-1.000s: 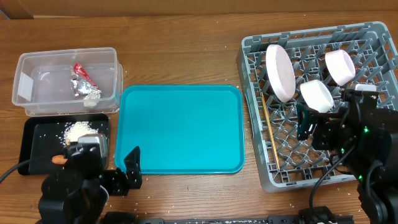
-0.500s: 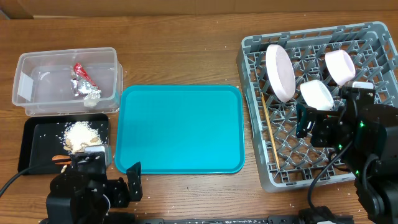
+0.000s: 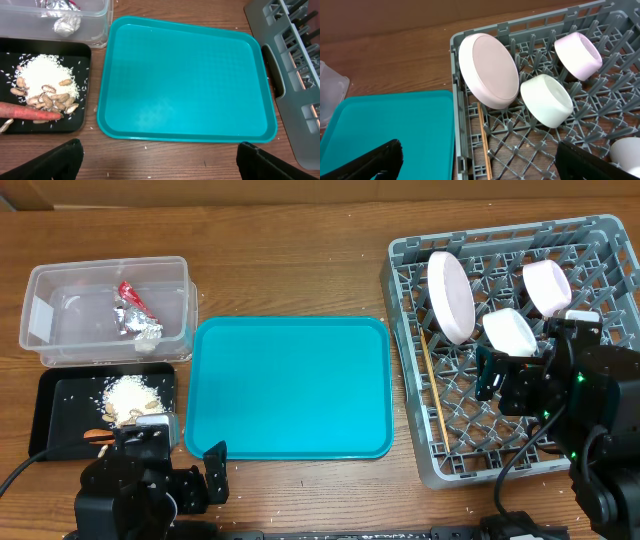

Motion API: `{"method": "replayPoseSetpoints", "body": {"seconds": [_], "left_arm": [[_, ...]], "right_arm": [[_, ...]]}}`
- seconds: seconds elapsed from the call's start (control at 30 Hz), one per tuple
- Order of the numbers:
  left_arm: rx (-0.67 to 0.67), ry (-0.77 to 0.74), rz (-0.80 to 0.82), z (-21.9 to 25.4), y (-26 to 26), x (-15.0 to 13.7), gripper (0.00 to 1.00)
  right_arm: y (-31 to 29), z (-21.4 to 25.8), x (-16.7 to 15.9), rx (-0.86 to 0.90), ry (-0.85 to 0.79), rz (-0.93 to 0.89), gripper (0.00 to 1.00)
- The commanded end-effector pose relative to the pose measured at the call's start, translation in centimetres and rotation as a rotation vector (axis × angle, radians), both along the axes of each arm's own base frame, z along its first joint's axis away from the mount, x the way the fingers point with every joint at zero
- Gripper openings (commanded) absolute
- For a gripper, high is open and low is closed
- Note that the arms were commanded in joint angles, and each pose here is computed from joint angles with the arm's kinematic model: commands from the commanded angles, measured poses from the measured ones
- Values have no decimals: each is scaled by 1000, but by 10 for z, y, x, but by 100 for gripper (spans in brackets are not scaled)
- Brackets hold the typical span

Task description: Sort waste into correct bins and load items into the dishwasher

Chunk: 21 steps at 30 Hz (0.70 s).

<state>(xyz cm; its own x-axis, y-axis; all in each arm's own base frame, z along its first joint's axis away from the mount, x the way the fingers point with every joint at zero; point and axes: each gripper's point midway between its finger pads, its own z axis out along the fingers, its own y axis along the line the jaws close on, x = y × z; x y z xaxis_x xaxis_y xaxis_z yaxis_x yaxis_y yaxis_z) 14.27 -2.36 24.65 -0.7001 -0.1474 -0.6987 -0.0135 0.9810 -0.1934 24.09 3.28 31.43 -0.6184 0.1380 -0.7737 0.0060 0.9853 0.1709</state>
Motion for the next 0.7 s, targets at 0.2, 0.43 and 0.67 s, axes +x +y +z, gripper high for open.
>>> {"method": "replayPoseSetpoints", "body": {"seconds": [0.2, 0.43, 0.67], "left_arm": [[2, -3, 6, -1, 1, -1, 100], [2, -3, 6, -1, 1, -1, 100], [2, -3, 6, -1, 1, -1, 100]], "right_arm": [[-7, 5, -29, 0, -103, -8, 100], [-7, -23, -47, 34, -254, 3, 100], [-5, -45, -38, 67, -482, 2, 100]]}}
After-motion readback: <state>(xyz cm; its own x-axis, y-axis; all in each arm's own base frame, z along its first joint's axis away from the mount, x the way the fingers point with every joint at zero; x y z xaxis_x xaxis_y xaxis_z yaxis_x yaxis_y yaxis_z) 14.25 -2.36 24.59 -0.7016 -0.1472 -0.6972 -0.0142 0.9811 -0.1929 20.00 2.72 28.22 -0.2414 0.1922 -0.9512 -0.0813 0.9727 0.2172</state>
